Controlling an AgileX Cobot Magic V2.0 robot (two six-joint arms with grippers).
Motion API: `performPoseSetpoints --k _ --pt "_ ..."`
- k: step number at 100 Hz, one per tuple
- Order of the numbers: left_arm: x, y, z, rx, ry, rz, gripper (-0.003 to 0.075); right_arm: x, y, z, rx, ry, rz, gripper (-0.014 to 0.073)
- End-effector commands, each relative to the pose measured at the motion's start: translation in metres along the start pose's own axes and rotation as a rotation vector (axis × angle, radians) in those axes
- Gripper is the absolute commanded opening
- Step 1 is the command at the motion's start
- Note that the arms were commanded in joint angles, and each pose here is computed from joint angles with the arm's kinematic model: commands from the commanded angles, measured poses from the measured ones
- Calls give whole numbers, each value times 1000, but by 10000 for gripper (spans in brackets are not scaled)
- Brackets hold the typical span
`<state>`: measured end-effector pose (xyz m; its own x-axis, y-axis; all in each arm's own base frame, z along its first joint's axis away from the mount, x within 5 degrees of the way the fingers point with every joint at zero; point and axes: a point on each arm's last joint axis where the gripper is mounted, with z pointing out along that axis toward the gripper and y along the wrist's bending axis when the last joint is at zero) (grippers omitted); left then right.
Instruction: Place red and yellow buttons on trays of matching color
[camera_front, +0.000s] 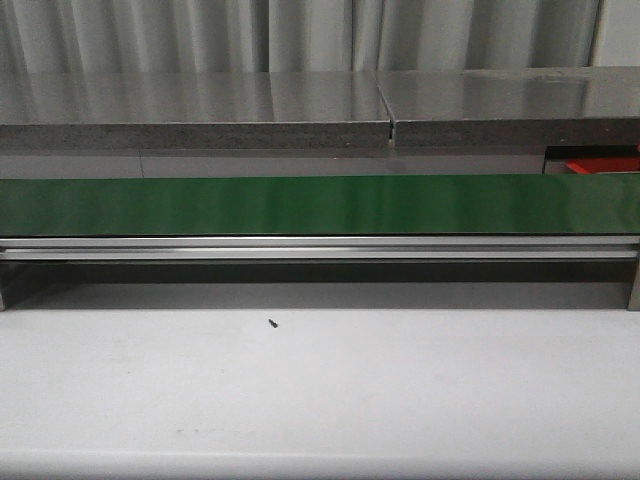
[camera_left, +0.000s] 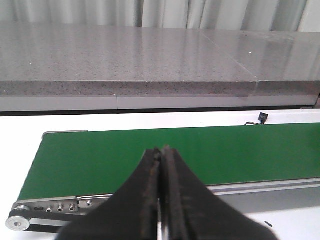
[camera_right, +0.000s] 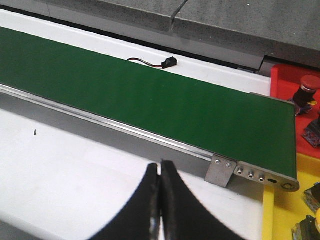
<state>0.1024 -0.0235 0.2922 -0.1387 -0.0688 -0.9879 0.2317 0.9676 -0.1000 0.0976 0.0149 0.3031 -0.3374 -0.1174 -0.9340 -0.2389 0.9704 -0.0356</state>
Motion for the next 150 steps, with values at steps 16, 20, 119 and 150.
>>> performPoseSetpoints --k 16,20,119,150 --pt "-12 1 -1 -24 -54 -17 -19 -13 -1 -6 34 -92 -26 -68" --pt "-12 1 -1 -24 -54 -17 -19 -13 1 -8 28 -103 -41 -68" --pt "-12 1 -1 -24 -54 -17 -19 84 -4 -14 277 -330 5 -68" --pt "-12 1 -1 -24 -54 -17 -19 115 -3 -5 276 -345 40 -68"
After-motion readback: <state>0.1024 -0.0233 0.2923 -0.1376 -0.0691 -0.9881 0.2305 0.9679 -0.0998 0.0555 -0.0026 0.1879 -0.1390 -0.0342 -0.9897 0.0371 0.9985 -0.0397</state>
